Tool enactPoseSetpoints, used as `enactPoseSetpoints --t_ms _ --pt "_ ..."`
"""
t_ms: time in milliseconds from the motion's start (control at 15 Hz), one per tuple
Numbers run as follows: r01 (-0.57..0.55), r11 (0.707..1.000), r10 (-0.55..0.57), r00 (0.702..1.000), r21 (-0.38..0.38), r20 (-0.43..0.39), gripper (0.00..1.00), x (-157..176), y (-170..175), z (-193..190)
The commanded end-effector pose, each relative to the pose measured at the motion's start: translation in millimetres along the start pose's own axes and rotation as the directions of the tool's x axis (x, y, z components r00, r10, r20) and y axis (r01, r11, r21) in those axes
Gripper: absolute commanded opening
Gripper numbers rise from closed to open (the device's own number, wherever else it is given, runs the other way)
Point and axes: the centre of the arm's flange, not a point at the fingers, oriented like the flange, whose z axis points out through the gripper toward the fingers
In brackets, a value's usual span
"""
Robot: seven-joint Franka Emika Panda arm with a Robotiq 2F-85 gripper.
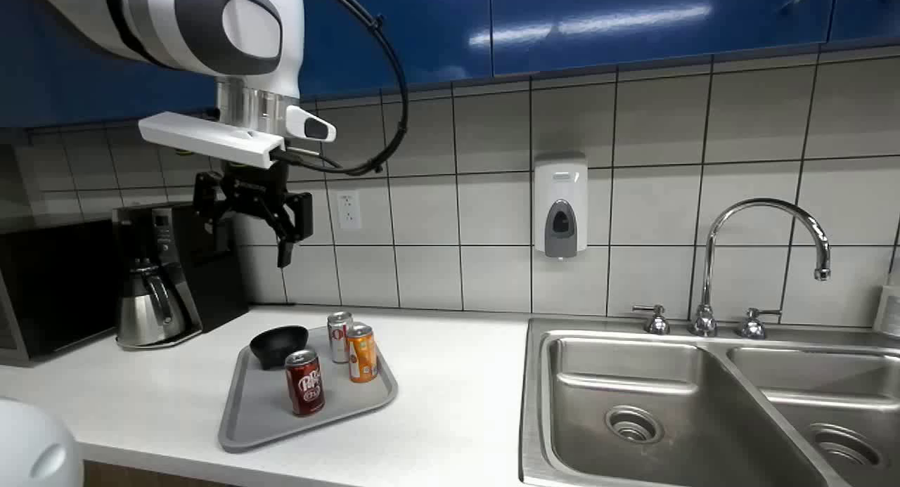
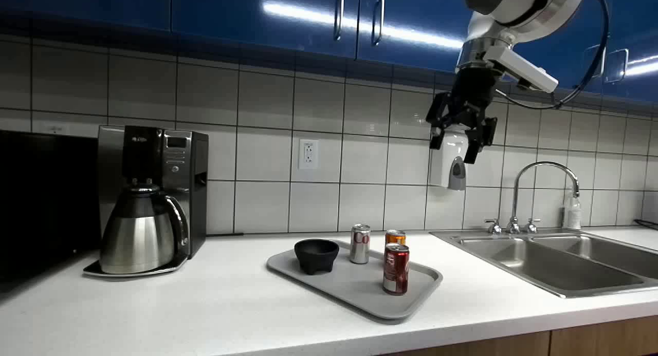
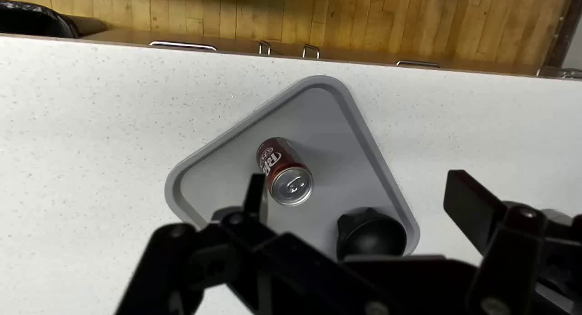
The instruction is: Remove the contents on the tray
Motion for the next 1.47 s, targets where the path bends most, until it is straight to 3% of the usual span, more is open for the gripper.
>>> enactPoseSetpoints --t_ms 0,400,1000,1400 --pt "0.000 1.000 0.000 1.000 0.000 0.000 1.00 0 0 0" --pt "0.000 1.000 0.000 1.000 0.000 0.000 1.00 0 0 0" --pt "0.022 0.998 -0.021 1.000 -0.065 0.020 1.00 17 -26 50" --pt "0.006 0.994 -0.008 1.000 -0.112 -0.018 1.00 37 -27 87"
